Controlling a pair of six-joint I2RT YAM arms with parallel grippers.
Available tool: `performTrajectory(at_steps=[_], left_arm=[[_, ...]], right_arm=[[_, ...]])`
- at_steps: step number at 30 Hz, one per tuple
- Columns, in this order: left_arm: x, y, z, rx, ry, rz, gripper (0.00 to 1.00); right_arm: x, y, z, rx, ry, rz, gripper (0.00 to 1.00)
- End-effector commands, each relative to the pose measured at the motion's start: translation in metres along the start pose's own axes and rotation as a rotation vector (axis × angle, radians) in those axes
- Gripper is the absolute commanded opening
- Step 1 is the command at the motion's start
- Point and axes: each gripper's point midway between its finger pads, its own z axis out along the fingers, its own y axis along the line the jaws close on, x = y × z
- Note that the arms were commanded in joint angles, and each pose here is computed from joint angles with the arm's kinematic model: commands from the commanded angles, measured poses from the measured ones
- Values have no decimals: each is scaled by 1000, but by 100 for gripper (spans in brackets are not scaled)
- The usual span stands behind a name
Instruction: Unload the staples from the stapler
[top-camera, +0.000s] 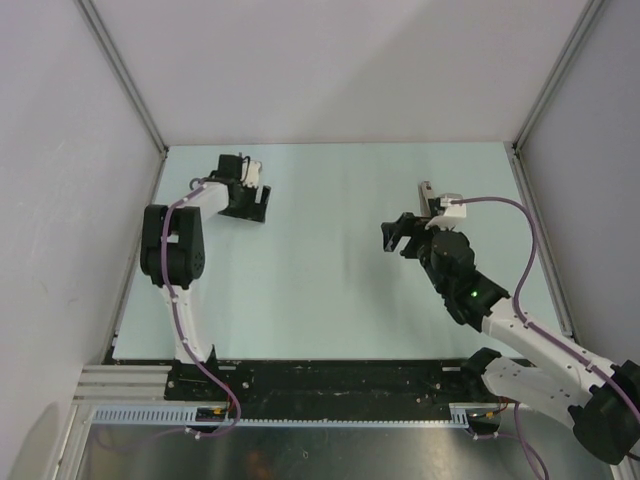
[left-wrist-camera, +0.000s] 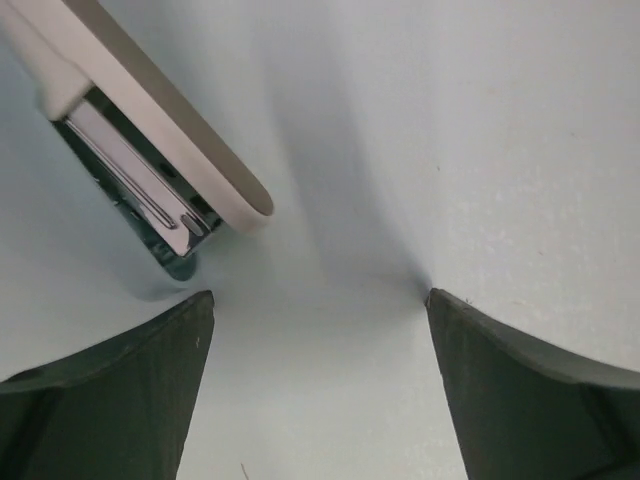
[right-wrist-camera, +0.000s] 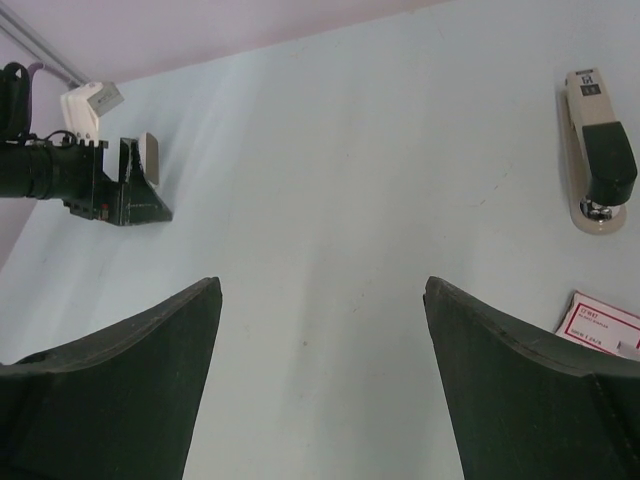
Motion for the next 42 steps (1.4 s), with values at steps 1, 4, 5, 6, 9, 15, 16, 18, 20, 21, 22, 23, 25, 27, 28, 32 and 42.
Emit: performTrajectory(at_steps=[1,4,5,6,9,15,16,18,20,21,22,23,25,27,28,32,42], left_arm=[[-16,7,-17,-49,-29,-25,97],[-33,22,-21,-106,-64,-75,99],[-38,27,-22,-127,-75,-92,99],[-42,30,-23,-140,-83,-107,99],[-52,32,-28,-154,-111,-160,99],[-71,40,-32,-203,-159,-248,99],[-75,44,-30,-219,-163,-259,99],[-84,49,-25,-237,-179,-284,99],[-90,53,-19,-245,-185,-309,100],[-93,53,-15,-246,-189,-320,99],[-95,54,-11,-247,-189,-331,99],[-97,55,-8,-248,-190,-341,100],[-98,57,0,-250,-185,-352,100],[-95,57,7,-254,-170,-355,99],[-92,58,10,-259,-162,-354,99],[-80,62,21,-272,-128,-363,94],[-68,60,30,-259,-94,-352,66]], right_arm=[[-4,8,1,-34,-23,5,88],[-4,10,2,-42,-21,-4,88],[-3,10,2,-44,-20,-7,88],[-3,10,2,-46,-19,-10,88],[0,12,3,-53,-12,-17,88],[4,14,7,-59,-3,-35,88],[5,15,7,-61,-3,-39,88],[6,16,8,-64,-2,-46,88],[7,16,9,-63,-2,-55,88],[8,16,10,-63,0,-59,88],[9,16,10,-61,1,-63,88],[10,16,11,-60,4,-67,88],[13,16,12,-58,8,-73,88],[14,15,13,-56,8,-74,88],[15,15,13,-57,9,-74,88],[16,15,14,-58,7,-74,88],[17,14,13,-58,5,-68,86]])
